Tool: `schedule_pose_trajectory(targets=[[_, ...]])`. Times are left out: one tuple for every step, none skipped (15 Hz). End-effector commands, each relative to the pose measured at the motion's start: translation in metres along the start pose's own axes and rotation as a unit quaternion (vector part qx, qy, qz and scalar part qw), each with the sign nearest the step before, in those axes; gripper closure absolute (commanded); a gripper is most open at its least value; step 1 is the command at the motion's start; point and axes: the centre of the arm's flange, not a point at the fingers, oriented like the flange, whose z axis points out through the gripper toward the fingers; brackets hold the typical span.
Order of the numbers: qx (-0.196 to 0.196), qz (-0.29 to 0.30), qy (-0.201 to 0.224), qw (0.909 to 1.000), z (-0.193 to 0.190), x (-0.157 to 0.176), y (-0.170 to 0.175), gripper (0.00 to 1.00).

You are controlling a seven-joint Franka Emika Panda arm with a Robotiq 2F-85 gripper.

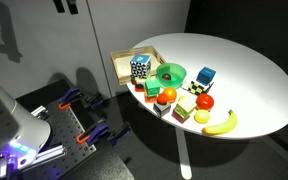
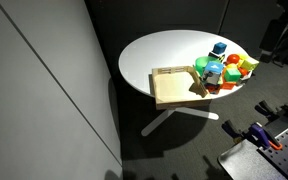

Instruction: Pick up the block with a number image and drop it in the wooden tray

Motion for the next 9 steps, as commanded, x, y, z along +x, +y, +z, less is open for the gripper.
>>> schedule_pose_trajectory(targets=[[0.005, 0.004, 0.005, 1.0000, -0.005, 0.008, 0.004, 0.00], [0.007, 0.005, 0.006, 0.9999, -0.007, 0.010, 0.005, 0.00], [0.010, 0.006, 0.007, 0.9999, -0.008, 0.012, 0.006, 0.00], [0.013, 0.007, 0.008, 0.9999, -0.009, 0.015, 0.008, 0.00], [0.015, 0.008, 0.009, 0.9998, -0.009, 0.017, 0.010, 0.00], [0.019, 0.009, 0.010, 0.9997, -0.010, 0.020, 0.011, 0.00], [0.023, 0.009, 0.009, 0.9997, -0.010, 0.024, 0.013, 0.00], [0.026, 0.009, 0.010, 0.9996, -0.010, 0.027, 0.015, 0.00], [0.030, 0.010, 0.012, 0.9994, -0.009, 0.032, 0.018, 0.00]])
